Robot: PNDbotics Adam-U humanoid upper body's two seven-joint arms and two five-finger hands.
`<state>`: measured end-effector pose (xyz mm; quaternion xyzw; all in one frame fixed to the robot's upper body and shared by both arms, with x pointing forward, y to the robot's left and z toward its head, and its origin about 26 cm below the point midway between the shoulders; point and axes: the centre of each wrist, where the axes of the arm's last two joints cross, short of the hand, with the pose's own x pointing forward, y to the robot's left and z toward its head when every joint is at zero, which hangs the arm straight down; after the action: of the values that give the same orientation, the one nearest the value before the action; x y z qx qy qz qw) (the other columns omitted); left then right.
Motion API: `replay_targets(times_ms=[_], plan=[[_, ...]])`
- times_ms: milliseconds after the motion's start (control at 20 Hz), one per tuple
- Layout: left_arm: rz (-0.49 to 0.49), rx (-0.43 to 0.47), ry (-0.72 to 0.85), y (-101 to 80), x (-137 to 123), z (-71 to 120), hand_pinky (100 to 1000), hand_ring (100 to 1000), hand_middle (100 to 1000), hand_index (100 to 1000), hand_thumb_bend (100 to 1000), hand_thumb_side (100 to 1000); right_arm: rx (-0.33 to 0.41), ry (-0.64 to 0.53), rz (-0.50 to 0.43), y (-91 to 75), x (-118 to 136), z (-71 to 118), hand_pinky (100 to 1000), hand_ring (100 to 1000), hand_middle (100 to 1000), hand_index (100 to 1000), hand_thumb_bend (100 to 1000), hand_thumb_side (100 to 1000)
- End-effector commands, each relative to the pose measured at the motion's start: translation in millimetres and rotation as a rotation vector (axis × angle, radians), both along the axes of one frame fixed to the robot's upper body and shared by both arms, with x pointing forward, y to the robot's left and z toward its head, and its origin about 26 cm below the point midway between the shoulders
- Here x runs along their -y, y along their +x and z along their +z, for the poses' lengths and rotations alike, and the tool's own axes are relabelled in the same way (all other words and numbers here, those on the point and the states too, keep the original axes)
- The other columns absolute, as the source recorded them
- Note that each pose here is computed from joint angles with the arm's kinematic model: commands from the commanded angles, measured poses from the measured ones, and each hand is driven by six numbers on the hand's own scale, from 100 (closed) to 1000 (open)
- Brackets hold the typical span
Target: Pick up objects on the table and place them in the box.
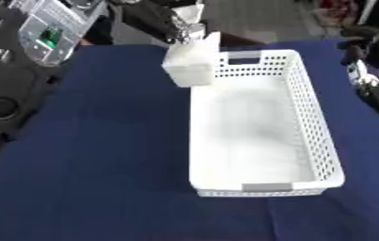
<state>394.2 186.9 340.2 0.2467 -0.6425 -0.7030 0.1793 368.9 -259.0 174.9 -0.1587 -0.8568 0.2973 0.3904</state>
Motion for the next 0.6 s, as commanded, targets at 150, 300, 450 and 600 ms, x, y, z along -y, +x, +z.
replay_targets(times_ms=[150,300,450,600], plan=[[-0.022,0.014,0.005,0.7,9.0,4.6,100,100,100,228,100,865,0.032,-0.009,0.014,0.0,-1.7,10.7,626,760,796,858,100,670],[-0.030,0.018,0.007,2.9,15.5,-2.1,100,100,100,228,100,864,0.032,-0.007,0.014,0.2,-1.7,10.9,626,759,796,858,100,671],[-0.046,0.032,0.024,3.8,24.5,-9.1,100,100,100,232,100,864,0.035,-0.003,0.018,0.4,-3.1,11.8,626,760,796,858,100,671],[-0.047,0.039,0.047,6.3,29.8,-18.6,100,100,100,234,100,862,0.036,-0.002,0.019,0.5,-3.4,12.0,627,760,796,859,100,671]])
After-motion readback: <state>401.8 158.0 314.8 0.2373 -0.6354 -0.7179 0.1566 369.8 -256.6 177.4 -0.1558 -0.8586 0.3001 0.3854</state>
